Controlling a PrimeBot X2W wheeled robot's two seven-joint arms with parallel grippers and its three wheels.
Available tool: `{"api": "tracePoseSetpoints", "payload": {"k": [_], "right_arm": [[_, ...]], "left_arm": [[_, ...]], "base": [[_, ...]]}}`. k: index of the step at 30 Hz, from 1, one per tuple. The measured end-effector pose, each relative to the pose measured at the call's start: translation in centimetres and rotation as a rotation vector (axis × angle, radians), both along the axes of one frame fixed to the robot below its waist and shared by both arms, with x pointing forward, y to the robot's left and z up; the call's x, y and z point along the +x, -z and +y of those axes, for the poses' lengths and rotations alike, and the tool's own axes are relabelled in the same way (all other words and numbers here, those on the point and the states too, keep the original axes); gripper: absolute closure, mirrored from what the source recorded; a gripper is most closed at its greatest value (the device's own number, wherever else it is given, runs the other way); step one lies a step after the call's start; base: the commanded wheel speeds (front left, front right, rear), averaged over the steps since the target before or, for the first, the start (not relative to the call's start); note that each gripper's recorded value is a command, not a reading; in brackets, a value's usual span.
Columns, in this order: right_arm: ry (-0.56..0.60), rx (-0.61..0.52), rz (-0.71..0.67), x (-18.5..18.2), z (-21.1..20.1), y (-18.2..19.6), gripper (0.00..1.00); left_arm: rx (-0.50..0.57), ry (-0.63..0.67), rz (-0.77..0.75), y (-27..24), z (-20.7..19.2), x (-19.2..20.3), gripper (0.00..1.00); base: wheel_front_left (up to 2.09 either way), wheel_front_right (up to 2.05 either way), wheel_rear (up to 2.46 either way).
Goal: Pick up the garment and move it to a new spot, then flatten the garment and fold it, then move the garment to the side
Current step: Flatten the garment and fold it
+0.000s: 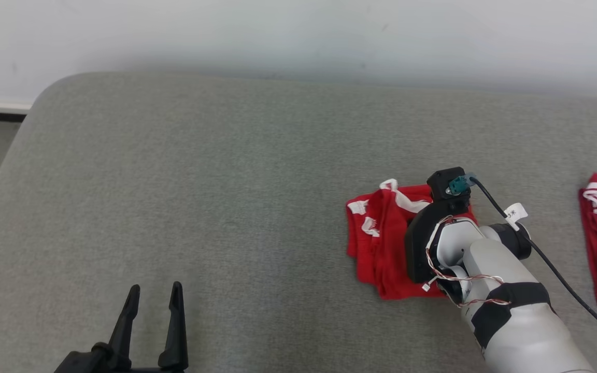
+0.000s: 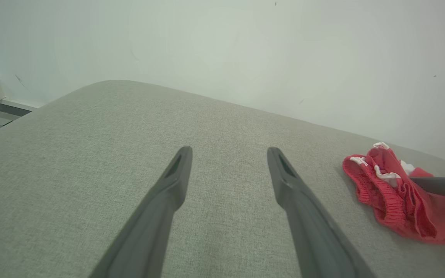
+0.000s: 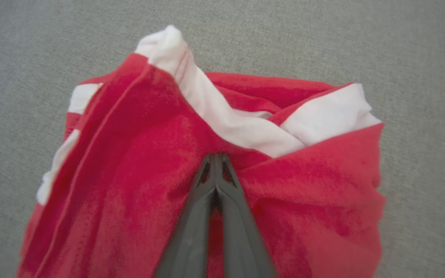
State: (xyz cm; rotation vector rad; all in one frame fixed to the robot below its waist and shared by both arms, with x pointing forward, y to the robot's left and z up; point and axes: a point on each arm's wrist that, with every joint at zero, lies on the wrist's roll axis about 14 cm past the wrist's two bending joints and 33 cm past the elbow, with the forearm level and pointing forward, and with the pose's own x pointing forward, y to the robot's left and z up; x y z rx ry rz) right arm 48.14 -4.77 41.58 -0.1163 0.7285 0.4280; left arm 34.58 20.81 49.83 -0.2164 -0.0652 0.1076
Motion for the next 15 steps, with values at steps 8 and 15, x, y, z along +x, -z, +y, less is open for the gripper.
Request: {"api": "tracePoseSetpoints", "payload": {"k": [8,15], "right_arm": [[-0.085,0.017,-0.040,1.7,3.7,-0.2,1.00],[-0.166,0.066,-0.057,1.3,7.0,-0.1,1.00]], "left_arm": [[-0.013,-0.048,0.016,0.4,1.3,-0.6,0.00],[-0.013,-0.081,0.034,0.8,2.1,-1.2,0.00]], "base": [[0.00,0.00,0.00],[0.00,0.00,0.00]]}}
